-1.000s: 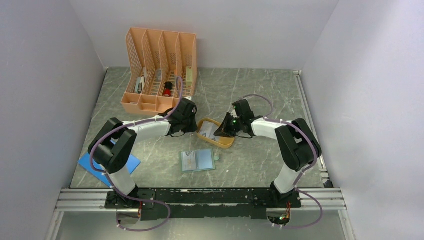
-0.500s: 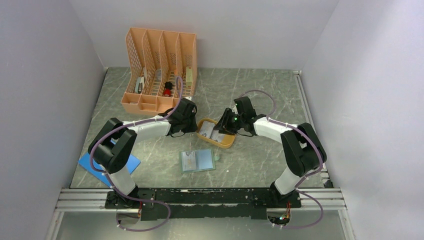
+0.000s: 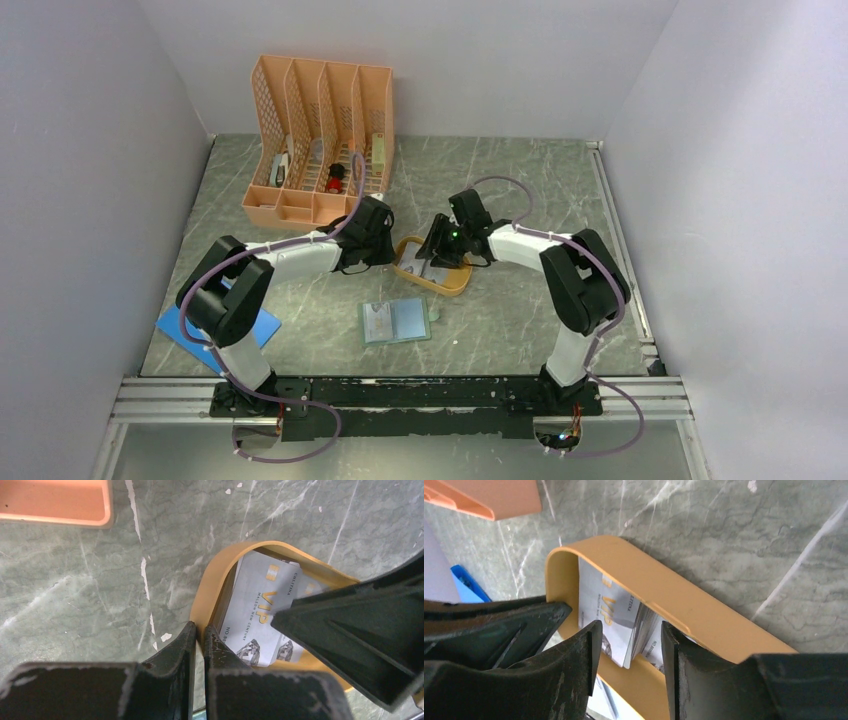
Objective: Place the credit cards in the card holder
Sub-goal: Pick up the credit card from the storage box.
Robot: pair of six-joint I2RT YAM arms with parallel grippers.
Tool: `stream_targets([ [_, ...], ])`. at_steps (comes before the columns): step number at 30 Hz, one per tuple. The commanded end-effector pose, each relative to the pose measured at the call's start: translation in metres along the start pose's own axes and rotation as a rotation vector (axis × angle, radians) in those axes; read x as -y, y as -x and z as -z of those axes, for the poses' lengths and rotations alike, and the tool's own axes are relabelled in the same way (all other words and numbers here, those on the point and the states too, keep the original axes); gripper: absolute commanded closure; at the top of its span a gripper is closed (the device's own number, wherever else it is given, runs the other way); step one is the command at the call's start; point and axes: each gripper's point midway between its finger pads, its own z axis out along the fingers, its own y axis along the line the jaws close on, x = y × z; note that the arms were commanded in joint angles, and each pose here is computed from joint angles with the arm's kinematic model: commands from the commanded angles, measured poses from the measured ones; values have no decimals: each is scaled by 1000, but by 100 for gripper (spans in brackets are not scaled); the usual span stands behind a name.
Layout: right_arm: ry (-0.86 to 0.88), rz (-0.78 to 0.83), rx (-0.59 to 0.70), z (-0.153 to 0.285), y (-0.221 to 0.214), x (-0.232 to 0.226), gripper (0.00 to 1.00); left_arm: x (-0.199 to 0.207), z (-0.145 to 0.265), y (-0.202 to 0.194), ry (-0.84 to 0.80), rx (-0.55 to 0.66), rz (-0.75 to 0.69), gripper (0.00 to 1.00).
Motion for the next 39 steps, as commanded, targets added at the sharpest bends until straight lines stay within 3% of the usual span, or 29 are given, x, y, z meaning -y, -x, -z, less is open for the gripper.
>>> stream_targets([
  [1, -124, -12, 6, -11, 4, 20, 50, -5, 3, -18, 0, -70, 7, 95],
  [17, -188, -18, -5, 0, -9, 55, 77, -12, 1, -18, 35, -67, 0, 95],
  [21, -162, -25, -2, 3, -7, 52, 78, -11, 1, -18, 31, -68, 4, 95],
  [27, -73, -46, 4, 6, -4, 34, 70, -10, 1, -19, 25, -72, 6, 95],
  [33, -70, -69, 12, 10, -2, 38, 87, -10, 2, -18, 27, -69, 4, 95],
  [39, -36, -73, 31, 22, 2, 30, 95, -10, 1, -18, 24, -71, 5, 95],
])
